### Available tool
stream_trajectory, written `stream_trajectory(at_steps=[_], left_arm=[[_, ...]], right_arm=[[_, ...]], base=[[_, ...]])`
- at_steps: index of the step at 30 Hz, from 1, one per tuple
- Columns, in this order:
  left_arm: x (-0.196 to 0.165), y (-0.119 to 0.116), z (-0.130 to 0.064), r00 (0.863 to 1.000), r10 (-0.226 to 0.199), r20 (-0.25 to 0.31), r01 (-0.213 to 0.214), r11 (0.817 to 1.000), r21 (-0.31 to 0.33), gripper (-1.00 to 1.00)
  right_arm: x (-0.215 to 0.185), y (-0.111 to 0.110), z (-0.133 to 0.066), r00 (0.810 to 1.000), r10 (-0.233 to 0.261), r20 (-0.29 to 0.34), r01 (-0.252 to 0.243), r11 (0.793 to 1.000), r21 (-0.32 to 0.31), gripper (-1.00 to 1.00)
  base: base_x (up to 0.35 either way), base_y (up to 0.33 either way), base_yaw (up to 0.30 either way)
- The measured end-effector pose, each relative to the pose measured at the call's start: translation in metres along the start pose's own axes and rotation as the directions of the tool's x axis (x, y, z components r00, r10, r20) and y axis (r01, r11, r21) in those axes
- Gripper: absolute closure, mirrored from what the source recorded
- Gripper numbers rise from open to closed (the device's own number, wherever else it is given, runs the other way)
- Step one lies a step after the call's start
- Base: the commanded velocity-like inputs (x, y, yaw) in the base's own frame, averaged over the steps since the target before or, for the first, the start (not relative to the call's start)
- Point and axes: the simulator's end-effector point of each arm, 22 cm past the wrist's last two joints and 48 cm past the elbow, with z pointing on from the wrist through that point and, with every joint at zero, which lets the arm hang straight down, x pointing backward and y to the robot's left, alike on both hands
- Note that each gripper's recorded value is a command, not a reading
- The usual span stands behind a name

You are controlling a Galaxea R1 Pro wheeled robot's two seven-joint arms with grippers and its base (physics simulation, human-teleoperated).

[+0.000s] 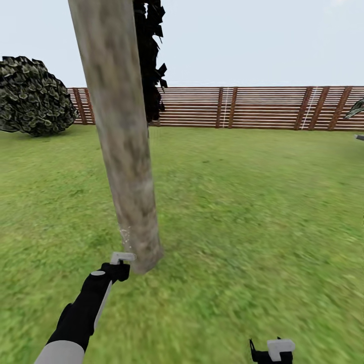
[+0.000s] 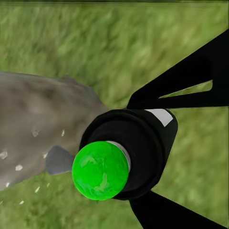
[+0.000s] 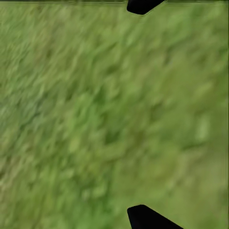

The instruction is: In the garden, pick up the pesticide atomizer on the floor and spray pesticide onto both trees until each tree trunk is fully covered.

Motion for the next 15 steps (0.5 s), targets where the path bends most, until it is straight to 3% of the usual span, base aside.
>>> stream_trajectory(at_steps=[9,15], left_arm=[[0.0001,0.0001,0.0001,1.000,-0.001,0.000,0.001,1.000,0.000,1.00],[-0.0001,0.0002,0.0001,1.000,-0.001,0.001,0.001,1.000,0.000,1.00]], right_arm=[[0.0002,0.0000,0.0000,1.000,0.000,0.000,0.000,1.000,0.000,-1.00],[0.0004,0.0002,-0.0001,1.000,0.000,-0.001,0.000,1.000,0.000,-1.00]], base=[[0.019,-0.272,0.007],[0.000,-0.272,0.226]])
